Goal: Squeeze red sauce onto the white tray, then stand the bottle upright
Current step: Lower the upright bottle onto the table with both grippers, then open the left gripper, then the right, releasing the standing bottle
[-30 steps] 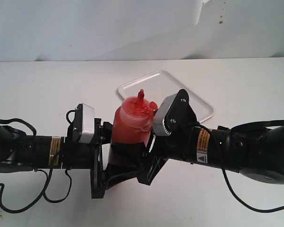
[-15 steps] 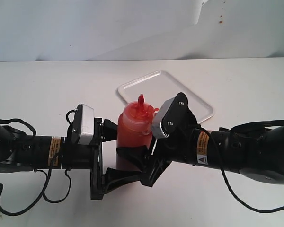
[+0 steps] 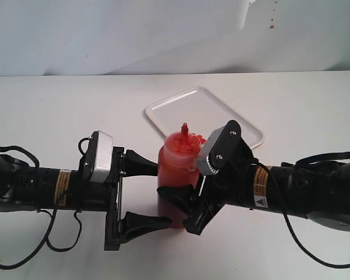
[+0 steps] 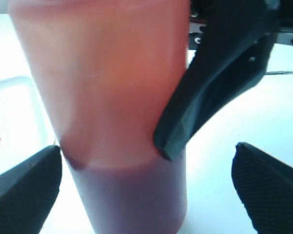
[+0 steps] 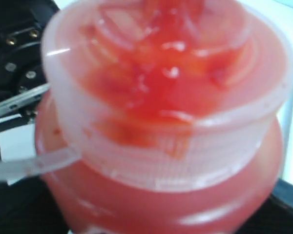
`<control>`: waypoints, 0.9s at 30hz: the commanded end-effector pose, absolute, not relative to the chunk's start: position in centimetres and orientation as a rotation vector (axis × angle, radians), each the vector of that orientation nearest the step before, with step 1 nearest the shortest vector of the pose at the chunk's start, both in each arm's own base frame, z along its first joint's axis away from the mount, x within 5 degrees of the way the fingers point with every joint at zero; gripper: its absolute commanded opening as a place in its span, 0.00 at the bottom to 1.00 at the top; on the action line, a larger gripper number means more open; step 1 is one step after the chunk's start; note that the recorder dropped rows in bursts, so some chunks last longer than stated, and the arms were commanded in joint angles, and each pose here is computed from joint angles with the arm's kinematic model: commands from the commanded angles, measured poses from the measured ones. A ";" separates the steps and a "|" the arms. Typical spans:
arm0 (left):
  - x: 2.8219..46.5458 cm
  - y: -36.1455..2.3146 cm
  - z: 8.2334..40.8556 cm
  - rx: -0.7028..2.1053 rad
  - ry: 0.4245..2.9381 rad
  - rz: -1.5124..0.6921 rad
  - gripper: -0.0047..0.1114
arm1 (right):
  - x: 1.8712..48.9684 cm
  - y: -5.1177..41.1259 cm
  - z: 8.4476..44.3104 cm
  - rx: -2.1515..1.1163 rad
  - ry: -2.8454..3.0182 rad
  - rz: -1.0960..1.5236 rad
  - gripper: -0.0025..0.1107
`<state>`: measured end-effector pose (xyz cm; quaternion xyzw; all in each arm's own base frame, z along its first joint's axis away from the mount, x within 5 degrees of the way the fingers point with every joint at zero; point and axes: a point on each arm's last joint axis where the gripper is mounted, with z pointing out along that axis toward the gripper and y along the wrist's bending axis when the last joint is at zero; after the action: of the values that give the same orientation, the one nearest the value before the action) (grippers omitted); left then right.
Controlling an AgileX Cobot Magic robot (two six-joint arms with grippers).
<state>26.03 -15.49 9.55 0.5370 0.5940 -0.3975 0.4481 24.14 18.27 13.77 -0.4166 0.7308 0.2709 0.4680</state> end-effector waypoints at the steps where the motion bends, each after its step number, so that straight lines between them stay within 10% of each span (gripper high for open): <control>1: 26.1 -14.7 10.1 1.332 1.430 -0.988 0.79 | 23.3 17.4 14.8 -0.996 1.748 0.648 0.02; 27: 27.3 -13.9 10.5 1.211 1.473 -0.929 0.79 | 20.8 16.5 13.7 -1.065 1.775 0.674 0.02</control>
<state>27.28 -13.98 10.04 0.5021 0.6113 -0.3800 0.4794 20.75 16.49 13.07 -0.4366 0.7332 0.2673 0.4476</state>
